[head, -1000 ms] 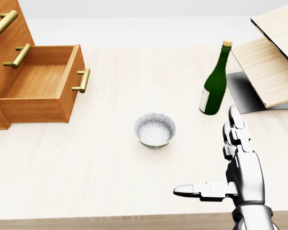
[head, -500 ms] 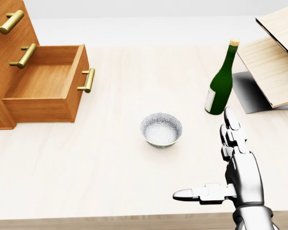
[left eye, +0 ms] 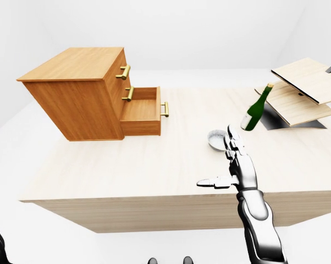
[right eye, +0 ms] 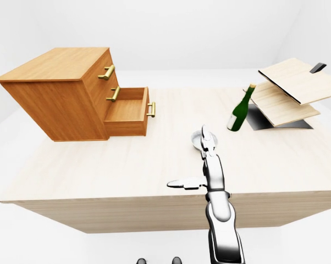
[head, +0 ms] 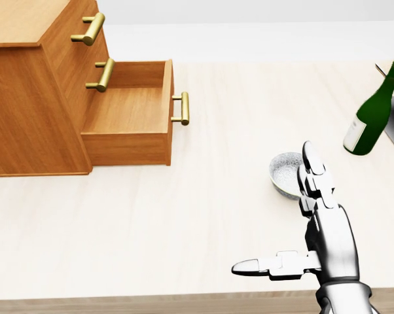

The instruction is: Put the bowl on top of the cabinet.

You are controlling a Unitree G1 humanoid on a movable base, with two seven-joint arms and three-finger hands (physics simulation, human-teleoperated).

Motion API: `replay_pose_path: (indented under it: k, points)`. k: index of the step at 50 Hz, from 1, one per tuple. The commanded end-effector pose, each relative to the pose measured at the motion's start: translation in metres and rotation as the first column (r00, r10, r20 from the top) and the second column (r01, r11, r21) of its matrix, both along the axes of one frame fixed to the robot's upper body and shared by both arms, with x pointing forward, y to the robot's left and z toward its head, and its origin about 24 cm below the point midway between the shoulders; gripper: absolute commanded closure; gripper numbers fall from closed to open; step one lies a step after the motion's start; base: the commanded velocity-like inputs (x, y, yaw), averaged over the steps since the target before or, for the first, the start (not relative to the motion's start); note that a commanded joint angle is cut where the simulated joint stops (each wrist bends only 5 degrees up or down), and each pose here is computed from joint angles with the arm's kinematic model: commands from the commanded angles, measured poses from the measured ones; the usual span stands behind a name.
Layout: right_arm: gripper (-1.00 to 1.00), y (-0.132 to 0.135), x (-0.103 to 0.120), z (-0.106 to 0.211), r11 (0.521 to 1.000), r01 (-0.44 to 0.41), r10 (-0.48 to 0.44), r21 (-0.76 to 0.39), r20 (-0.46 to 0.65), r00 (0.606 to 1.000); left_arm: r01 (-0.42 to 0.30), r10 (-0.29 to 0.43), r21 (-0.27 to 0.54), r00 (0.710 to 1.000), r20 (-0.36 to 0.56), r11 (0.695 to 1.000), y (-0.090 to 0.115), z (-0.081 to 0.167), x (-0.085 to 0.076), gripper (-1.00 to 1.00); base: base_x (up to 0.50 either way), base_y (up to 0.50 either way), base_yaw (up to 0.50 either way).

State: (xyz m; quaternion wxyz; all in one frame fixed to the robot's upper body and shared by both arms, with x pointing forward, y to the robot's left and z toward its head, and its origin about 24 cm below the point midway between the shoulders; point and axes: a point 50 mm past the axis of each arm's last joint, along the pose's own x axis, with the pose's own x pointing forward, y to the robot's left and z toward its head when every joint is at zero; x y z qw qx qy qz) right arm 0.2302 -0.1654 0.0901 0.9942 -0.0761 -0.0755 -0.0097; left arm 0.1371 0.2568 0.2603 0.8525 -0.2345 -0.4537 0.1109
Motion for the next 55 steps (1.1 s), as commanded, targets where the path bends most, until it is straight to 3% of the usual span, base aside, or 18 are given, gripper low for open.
replay_pose_path:
  k: [1, 28, 34, 38, 55]
  points:
    - [-0.97, -0.0002, -0.0005, 0.0011, 1.0, 0.0, 0.0, -0.001, 0.005, 1.0, 0.001, -0.001, 0.002, 1.0, 0.003, 1.0, -0.0002, 0.0006, -0.0007, -1.0, 0.0, 0.5, 0.0]
    - [-0.97, -0.0019, 0.0019, -0.0007, 1.0, 0.014, -0.014, 0.007, -0.002, 1.0, -0.005, 0.005, 0.024, 1.0, -0.004, 1.0, -0.0032, -0.0038, 0.0001, -1.0, 0.0, 0.5, 0.0]
    - [-0.97, -0.0065, 0.0047, -0.0018, 0.998, 0.051, -0.051, 0.046, -0.002, 0.999, 0.003, -0.003, 0.019, 1.0, 0.006, 1.0, -0.0045, -0.0014, -0.0026, -1.0, 0.0, 0.0, 0.0]
    - [-0.97, -0.0032, -0.0004, 0.0037, 0.997, -0.002, 0.0, 0.082, 0.021, 1.0, 0.008, -0.008, 0.015, 1.0, 0.013, 1.0, -0.0048, 0.0003, -0.0045, -1.0, 0.06, 0.0, 0.0]
    - [-0.97, -0.0032, -0.0025, 0.0067, 0.998, 0.008, -0.01, 0.06, 0.033, 0.999, 0.009, -0.009, 0.02, 1.0, 0.012, 1.0, -0.0054, -0.0011, -0.0052, -1.0, 0.5, -0.1, 0.0]
